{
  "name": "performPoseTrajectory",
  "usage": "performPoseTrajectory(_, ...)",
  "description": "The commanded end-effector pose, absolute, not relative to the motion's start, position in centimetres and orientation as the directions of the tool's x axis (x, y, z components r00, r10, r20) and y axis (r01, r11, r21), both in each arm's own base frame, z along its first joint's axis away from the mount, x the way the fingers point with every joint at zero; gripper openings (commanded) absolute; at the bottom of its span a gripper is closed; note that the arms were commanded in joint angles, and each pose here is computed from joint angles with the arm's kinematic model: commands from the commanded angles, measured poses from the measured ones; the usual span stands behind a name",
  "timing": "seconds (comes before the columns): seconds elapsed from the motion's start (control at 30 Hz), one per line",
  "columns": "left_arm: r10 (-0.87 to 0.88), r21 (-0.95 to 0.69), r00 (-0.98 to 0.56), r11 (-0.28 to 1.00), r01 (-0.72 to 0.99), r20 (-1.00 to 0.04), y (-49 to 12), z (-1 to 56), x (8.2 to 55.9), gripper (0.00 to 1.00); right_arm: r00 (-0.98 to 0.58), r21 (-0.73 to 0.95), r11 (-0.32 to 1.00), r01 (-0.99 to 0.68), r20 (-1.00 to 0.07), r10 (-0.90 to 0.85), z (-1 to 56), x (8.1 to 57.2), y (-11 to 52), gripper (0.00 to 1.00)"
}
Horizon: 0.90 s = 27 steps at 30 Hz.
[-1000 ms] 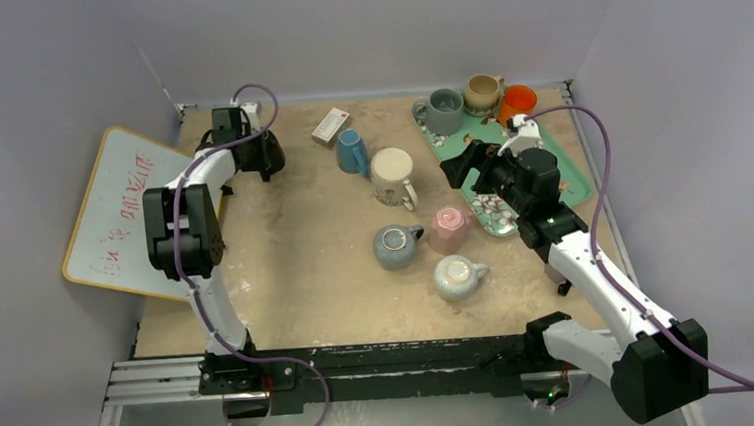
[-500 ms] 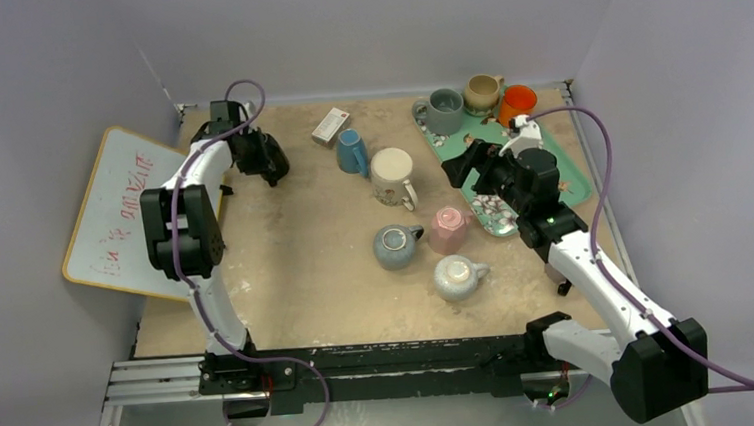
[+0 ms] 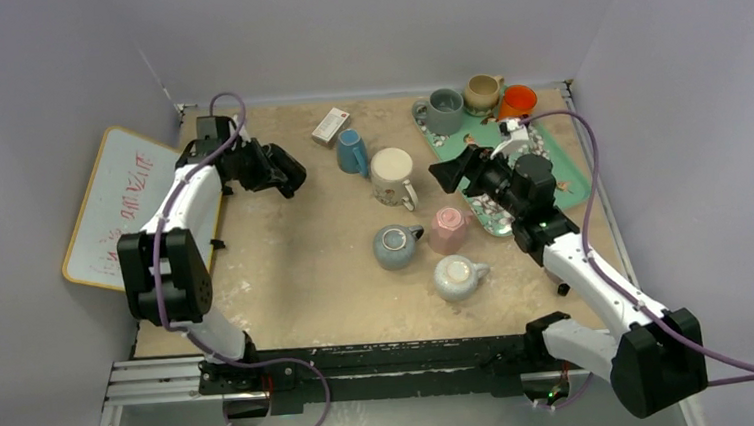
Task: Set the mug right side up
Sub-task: Turn over the cup on the tray.
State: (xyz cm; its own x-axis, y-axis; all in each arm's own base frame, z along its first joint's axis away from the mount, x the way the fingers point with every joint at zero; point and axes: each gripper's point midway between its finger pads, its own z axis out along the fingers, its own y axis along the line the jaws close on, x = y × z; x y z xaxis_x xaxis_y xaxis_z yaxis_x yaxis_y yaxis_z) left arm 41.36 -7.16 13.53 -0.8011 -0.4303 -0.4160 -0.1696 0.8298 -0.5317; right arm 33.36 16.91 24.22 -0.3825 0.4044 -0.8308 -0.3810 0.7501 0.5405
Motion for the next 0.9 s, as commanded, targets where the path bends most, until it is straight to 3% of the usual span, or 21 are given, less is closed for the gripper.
performPoseTrajectory(0.0,-0.501,-0.709,-0.718,0.705,-0.016,-0.483,-10.1,19.6,41.8,0.00,-0.478,0.668,0.625,-0.405,-0.737,0.477,26.1,33.0,19.7,0.82)
performPoseTrajectory(0.2,-0.578,-0.801,-0.646,0.592,0.087,-0.498,-11.5,22.7,40.6,0.00,-0.675,0.860,0.362,-0.361,-0.508,0.535,27.5,31.3,26.0,0.79)
performPoseTrajectory(0.43,-0.661,-0.865,-0.581,0.474,0.166,-0.474,-12.2,26.1,39.2,0.00,-0.781,0.944,0.140,-0.299,-0.327,0.533,28.5,31.0,32.5,0.75)
performPoseTrajectory(0.63,-0.708,-0.911,-0.577,0.357,0.205,-0.407,-13.1,27.1,37.5,0.00,-0.822,0.967,0.093,-0.237,-0.251,0.512,28.0,31.6,37.2,0.68)
performPoseTrajectory(0.87,-0.710,-0.901,-0.556,0.339,0.270,-0.433,-13.3,28.9,35.8,0.00,-0.867,0.990,-0.038,-0.138,-0.102,0.487,27.0,33.4,40.3,0.63)
